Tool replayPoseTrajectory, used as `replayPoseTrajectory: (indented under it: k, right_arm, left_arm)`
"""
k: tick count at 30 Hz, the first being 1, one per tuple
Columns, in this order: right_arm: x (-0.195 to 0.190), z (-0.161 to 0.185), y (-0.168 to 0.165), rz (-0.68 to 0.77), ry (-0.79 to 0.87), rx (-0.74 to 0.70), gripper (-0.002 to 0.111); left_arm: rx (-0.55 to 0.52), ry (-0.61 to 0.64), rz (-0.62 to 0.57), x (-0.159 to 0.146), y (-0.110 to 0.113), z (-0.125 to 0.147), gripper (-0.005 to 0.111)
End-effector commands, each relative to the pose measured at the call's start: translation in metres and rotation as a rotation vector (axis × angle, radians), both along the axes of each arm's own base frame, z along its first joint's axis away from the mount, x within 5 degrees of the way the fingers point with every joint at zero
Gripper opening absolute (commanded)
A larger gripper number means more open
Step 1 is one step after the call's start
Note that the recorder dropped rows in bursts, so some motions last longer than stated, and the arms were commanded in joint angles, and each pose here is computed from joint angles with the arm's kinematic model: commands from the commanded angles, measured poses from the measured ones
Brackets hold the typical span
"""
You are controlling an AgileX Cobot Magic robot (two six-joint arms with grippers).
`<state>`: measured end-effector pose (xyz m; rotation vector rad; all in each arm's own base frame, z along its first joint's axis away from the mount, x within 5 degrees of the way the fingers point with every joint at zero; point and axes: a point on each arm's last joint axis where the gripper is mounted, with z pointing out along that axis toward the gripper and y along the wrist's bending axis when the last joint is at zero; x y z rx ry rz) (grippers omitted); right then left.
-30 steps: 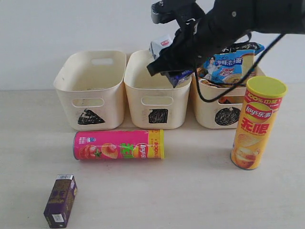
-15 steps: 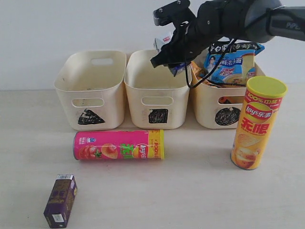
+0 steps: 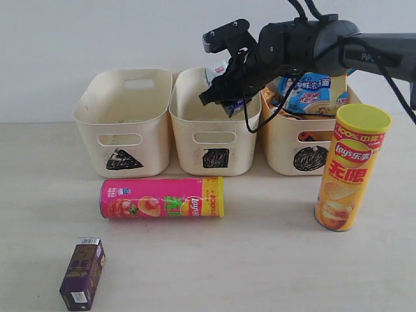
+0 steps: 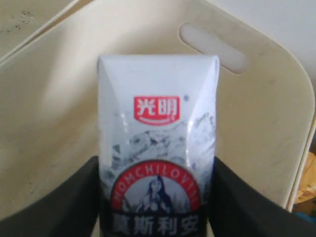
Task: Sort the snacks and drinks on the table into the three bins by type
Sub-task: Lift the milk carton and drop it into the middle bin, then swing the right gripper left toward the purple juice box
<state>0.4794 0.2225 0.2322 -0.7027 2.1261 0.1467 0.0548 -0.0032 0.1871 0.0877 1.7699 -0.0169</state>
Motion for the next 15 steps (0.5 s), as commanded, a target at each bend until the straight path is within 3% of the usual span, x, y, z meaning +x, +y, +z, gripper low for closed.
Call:
replayPoseTrajectory:
  k: [1,8,10,12,14,15]
  right_arm:
    - [0.002,0.015,-0.001,-0.002,-0.060,0.025,0.071]
    - [-0.004,0.029,-0.004,0.001,-0.050,0.019,0.071]
    - [-0.011,0.042,-0.007,0.004,-0.025,0.001,0.060]
    - [-0.024,0.057,-0.013,0.008,0.043,-0.028,0.023]
    - [-0.032,0.061,-0.016,0.008,0.100,-0.050,0.000]
    - [-0.036,0.064,-0.018,-0.004,0.127,-0.046,0.000]
  left_arm:
    - [-0.005,-0.009,0.004,0.000,0.000,0.001,0.004]
    - [-0.005,-0.007,0.004,0.000,0.000,0.001,0.004]
    - [-0.005,-0.007,0.004,0.000,0.000,0.001,0.004]
    - [-0.005,-0.007,0.004,0.000,0.000,0.001,0.004]
    - [-0.005,-0.007,0.004,0.000,0.000,0.001,0.004]
    - [-0.005,-0.007,0.004,0.000,0.000,0.001,0.004]
